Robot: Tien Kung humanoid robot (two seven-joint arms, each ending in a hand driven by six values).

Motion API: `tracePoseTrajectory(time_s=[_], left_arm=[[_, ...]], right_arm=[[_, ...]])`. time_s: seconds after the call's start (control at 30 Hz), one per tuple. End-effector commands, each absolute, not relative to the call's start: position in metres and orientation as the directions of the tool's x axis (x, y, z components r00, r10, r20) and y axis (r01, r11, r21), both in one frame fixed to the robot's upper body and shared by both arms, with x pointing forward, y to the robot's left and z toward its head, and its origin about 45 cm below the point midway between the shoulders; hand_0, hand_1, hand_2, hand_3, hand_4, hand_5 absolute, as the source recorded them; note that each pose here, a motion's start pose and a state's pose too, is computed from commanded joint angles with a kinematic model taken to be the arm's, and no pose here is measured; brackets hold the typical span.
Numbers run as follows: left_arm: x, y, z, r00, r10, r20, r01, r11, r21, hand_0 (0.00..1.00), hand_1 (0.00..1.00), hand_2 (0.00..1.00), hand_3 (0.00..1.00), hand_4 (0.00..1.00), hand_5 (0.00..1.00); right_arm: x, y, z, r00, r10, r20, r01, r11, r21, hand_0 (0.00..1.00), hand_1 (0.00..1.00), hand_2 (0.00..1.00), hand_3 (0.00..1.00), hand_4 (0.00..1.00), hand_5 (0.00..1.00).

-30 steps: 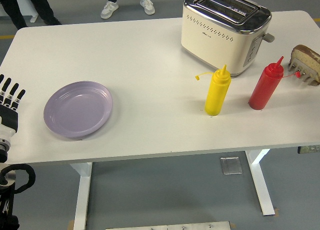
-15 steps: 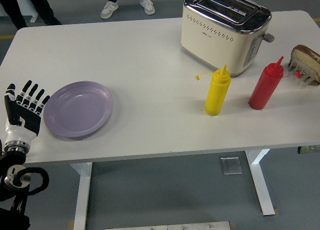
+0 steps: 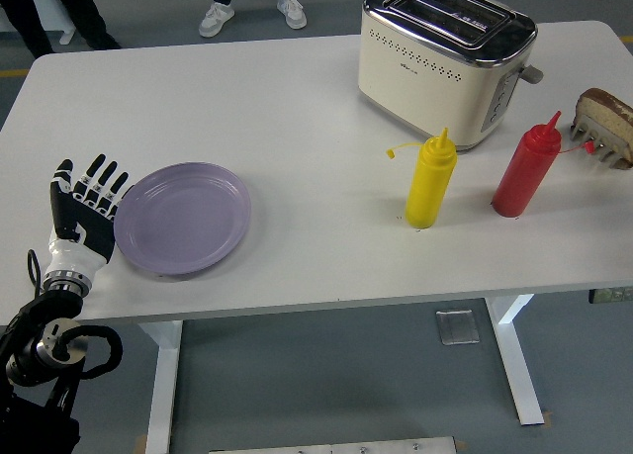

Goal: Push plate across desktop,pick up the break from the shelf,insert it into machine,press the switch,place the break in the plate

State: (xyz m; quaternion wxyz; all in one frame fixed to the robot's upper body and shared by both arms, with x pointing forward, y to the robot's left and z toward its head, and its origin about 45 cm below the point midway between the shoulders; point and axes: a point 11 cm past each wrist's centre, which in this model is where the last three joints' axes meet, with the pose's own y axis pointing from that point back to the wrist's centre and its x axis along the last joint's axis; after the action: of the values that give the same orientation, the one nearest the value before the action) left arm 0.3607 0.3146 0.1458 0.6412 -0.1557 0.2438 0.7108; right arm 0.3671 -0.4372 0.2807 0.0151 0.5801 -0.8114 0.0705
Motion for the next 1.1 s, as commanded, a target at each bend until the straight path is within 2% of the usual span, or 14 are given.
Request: tracePoseTrajectory(time_s=[0.13,0.17,0.27,0.57,0.87,1.1], left_arm=[[0.362,0.309,0.146,-0.118,0.835,-0.538,-0.988,-0.044,0.148,0.846,0.883,0.888,0.830,0.637,0.998],[0.363,0.307,0.145,-0.115,0.835,-0.539,-0.988,-0.040,0.149,0.845,0.881,0.885,0.828,0.637,0.998],[0.365,0.302,0.143,-0.108,0.835,-0.539,-0.987,-0.027,0.157,0.845,0.881,0.885,0.828,0.637,0.998],[0.369,0.285,0.136,-0.083,0.838,-0.539,-0.984,0.017,0.178,0.846,0.881,0.884,0.827,0.637,0.998],[0.374,0.264,0.134,-0.038,0.839,-0.544,-0.979,0.077,0.188,0.847,0.881,0.884,0.828,0.638,0.998],[0.378,0.245,0.132,-0.005,0.834,-0.551,-0.973,0.124,0.196,0.847,0.881,0.884,0.827,0.639,0.998]], right_arm=[[0.372,-0.437,0.282,-0.310,-0.912,0.270,-0.951,0.297,-0.091,0.907,0.862,0.851,0.839,0.615,0.232],[0.374,-0.436,0.283,-0.300,-0.900,0.317,-0.954,0.287,-0.090,0.926,0.876,0.878,0.866,0.668,0.232],[0.379,-0.434,0.284,-0.264,-0.859,0.439,-0.964,0.256,-0.079,0.926,0.876,0.878,0.866,0.668,0.232],[0.390,-0.424,0.276,-0.136,-0.648,0.750,-0.983,0.180,-0.023,0.931,0.888,0.892,0.881,0.710,0.250],[0.399,-0.417,0.269,-0.061,-0.438,0.897,-0.988,0.151,0.006,0.929,0.885,0.896,0.882,0.731,0.269],[0.405,-0.415,0.265,-0.038,-0.360,0.932,-0.987,0.157,0.020,0.922,0.881,0.893,0.883,0.739,0.281]])
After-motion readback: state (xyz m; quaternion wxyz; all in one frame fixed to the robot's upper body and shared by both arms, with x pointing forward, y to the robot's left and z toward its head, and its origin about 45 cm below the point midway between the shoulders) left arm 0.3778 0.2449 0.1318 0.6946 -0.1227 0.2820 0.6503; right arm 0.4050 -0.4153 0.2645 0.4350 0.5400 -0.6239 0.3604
